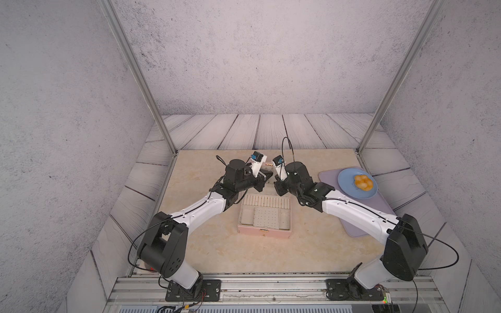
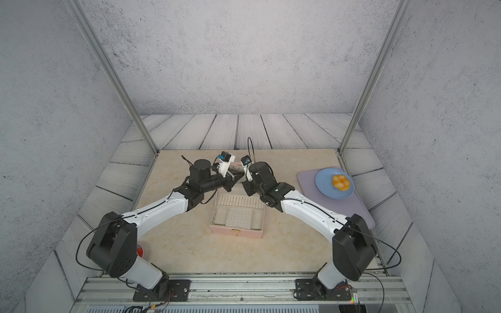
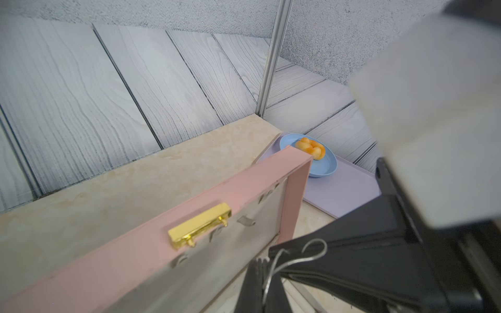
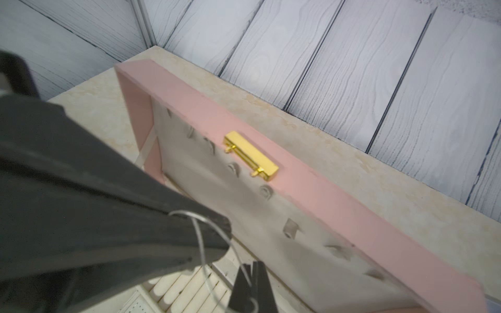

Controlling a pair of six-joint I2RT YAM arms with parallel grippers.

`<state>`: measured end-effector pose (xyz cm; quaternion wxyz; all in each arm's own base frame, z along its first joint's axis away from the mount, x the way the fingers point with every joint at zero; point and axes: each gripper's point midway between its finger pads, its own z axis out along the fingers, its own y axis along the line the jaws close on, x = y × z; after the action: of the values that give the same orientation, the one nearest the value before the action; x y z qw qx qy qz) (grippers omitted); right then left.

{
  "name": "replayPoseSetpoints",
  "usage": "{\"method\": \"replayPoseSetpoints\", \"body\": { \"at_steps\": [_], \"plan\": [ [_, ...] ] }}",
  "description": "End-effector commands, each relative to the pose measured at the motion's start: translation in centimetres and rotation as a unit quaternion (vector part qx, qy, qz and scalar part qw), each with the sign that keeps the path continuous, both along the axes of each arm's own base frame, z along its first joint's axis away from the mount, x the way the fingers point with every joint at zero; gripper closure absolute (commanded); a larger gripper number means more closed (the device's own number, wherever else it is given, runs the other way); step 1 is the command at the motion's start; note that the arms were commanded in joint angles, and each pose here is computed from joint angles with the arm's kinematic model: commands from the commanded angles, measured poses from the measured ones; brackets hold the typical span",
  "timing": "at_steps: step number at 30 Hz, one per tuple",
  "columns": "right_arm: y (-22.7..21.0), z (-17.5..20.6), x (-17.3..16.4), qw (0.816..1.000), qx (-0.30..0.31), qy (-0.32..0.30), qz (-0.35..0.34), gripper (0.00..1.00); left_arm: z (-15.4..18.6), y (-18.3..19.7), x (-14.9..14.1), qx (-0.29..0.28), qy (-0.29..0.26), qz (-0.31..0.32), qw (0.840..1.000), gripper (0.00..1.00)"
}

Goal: Put jewelry chain into jewelry box
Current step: Hang the necklace on the jewelry box clasp.

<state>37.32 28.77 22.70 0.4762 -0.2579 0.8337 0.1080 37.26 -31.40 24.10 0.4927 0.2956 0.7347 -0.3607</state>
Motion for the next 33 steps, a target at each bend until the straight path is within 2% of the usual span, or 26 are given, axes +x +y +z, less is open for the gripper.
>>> {"method": "replayPoseSetpoints", "body": {
  "at_steps": [1, 10, 33],
  "plan": [
    [-0.2, 0.6, 0.8, 0.999, 0.039, 0.017, -0.016, 1.0, -1.6, -0.1, 0.6, 0.015, 0.03, 0.007, 0.999, 1.0],
    [-0.8, 0.6, 1.3, 0.997, 0.071, 0.035, -0.019, 1.0, -2.5, -1.7, 1.3, 0.01, 0.073, -0.019, 0.997, 1.0],
    [-0.7, -0.1, 2.8, 0.987, 0.119, 0.086, -0.06, 1.0, -3.7, -1.8, 3.2, -0.002, 0.14, 0.029, 0.99, 1.0]
  ]
}}
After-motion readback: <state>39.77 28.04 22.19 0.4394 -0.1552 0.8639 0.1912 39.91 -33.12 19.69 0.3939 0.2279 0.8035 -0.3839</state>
